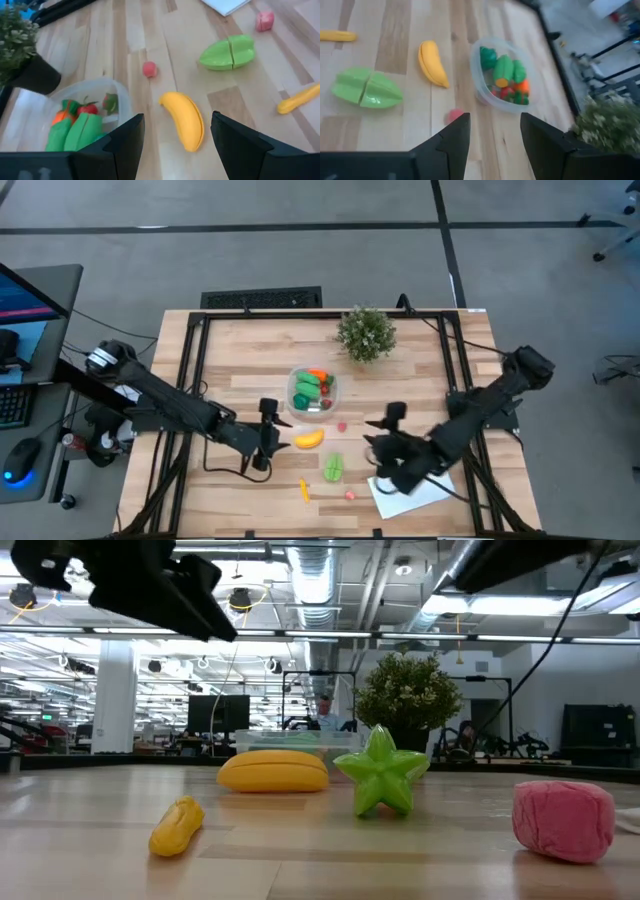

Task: Pick and placing Produce into tupperware
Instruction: Put the yellow banana into the transparent container

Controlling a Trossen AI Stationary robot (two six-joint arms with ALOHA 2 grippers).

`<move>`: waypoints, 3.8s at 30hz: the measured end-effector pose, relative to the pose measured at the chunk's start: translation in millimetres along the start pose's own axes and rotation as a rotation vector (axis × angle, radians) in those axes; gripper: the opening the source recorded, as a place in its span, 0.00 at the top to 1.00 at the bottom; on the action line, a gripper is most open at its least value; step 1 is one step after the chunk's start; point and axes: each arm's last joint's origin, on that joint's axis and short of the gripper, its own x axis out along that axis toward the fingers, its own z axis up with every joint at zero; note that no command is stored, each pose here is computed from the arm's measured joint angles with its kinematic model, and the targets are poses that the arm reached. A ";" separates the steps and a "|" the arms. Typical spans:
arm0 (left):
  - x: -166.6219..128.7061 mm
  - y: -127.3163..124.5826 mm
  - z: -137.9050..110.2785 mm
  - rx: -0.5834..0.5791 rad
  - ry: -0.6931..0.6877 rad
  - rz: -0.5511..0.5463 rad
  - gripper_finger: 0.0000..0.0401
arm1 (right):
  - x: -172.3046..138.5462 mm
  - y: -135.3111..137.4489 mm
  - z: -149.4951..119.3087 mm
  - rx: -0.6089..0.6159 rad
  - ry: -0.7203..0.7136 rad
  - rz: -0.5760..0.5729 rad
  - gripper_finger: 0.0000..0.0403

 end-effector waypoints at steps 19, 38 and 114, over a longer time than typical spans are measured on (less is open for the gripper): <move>72.0 -32.4 -22.5 -0.179 -0.007 0.133 0.45 | -56.5 31.9 -101.3 0.210 -0.401 -0.099 0.60; 92.1 -41.2 -38.0 -0.260 0.011 0.113 0.45 | -55.3 30.3 -99.7 0.212 -0.414 -0.126 0.65; 58.7 -8.8 -1.2 -0.124 -0.124 0.313 0.59 | -52.5 29.2 -99.7 0.201 -0.387 -0.120 0.69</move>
